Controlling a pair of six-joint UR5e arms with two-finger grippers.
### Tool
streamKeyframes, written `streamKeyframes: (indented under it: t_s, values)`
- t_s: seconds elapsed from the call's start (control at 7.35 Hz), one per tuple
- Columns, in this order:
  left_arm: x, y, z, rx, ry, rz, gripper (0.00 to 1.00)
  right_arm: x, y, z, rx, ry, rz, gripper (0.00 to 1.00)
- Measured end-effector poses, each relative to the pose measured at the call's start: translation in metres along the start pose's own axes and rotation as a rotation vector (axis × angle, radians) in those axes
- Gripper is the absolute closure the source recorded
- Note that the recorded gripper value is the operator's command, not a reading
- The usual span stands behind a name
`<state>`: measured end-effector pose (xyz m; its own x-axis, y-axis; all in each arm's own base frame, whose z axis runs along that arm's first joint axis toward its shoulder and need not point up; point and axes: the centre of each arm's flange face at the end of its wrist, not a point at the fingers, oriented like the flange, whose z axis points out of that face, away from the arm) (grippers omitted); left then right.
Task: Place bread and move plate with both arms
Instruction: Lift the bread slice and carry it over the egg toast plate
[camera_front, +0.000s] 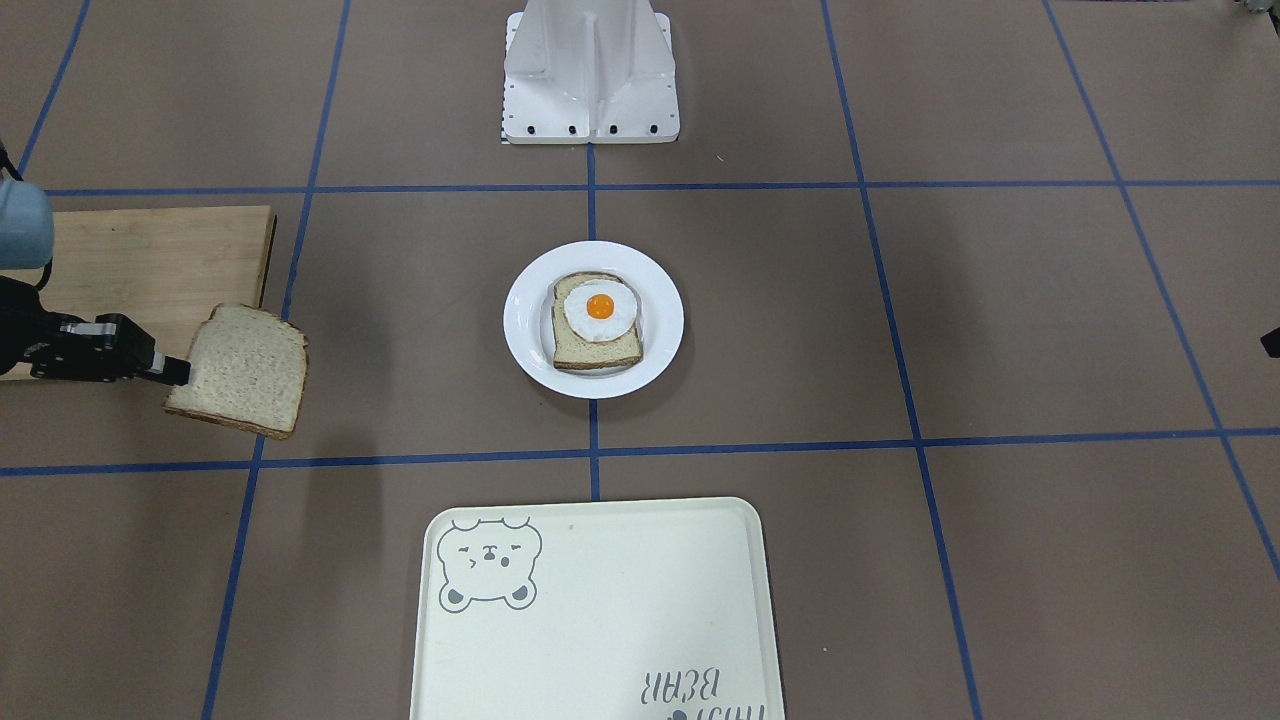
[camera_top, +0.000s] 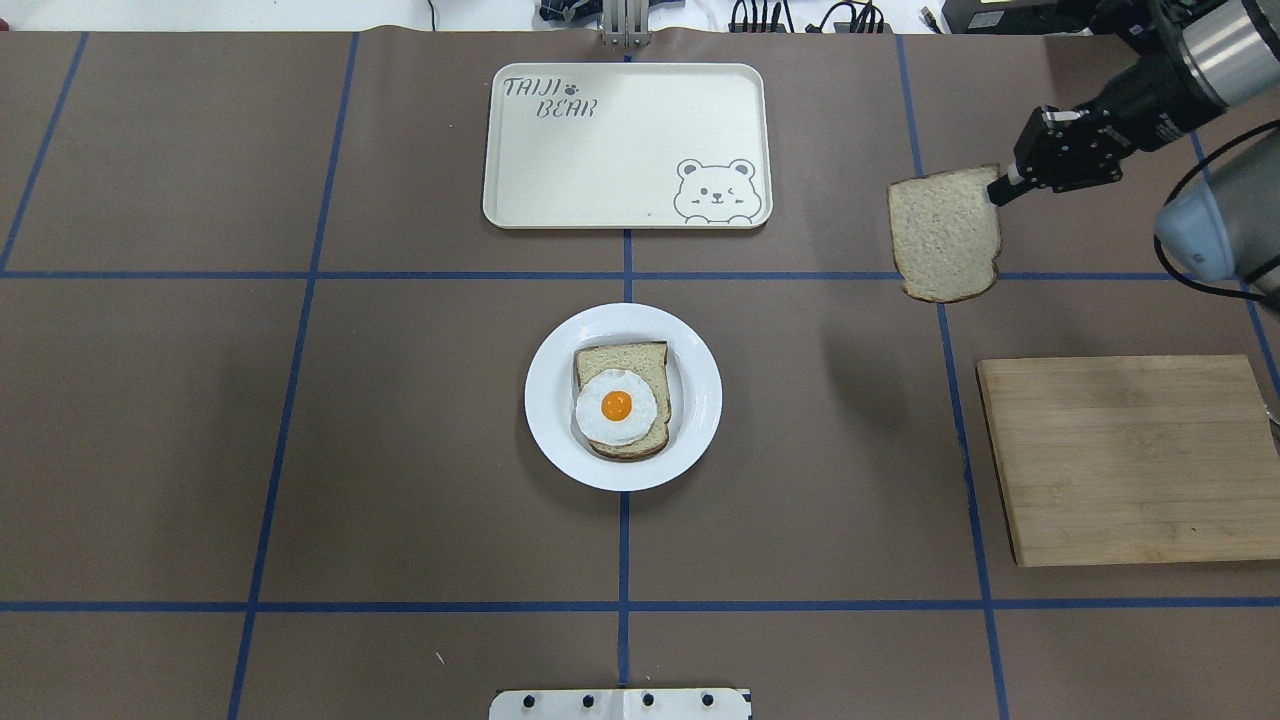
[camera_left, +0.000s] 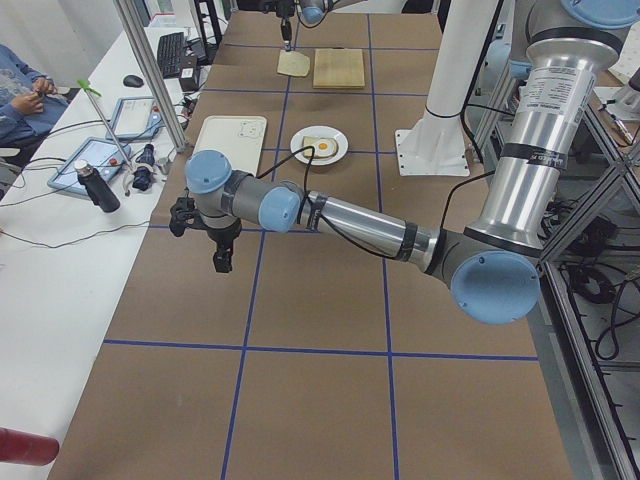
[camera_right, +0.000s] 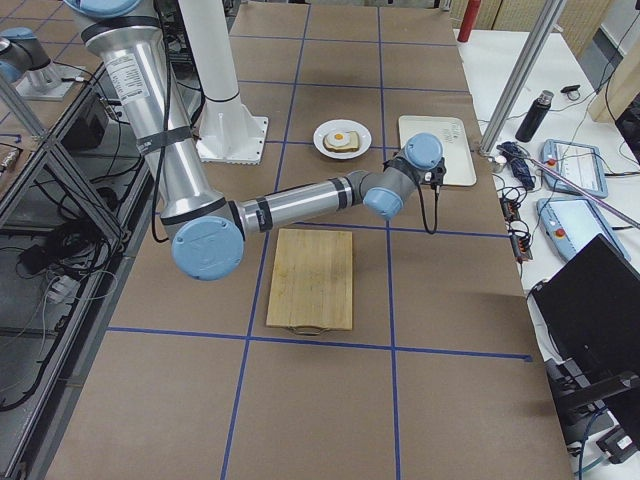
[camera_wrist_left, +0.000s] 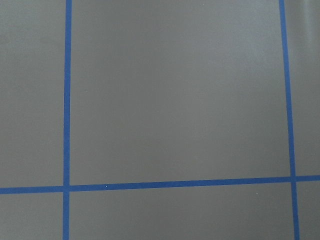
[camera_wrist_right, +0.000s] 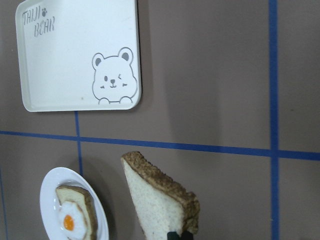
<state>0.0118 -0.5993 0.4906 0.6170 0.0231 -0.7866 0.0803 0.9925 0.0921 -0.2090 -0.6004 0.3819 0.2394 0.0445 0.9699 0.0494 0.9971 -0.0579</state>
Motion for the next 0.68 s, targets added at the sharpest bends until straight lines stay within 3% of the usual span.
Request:
streamKeyframes:
  t_s: [0.27, 0.68]
  values:
    - [0.000, 0.002, 0.000, 0.010, 0.003, -0.004, 0.02, -0.078, 0.014, 0.059, -0.059, -0.016, -0.015, 1.00]
    - [-0.001, 0.004, 0.001, 0.010, 0.004, -0.011, 0.02, -0.181, 0.083, 0.189, -0.056, 0.005, -0.037, 1.00]
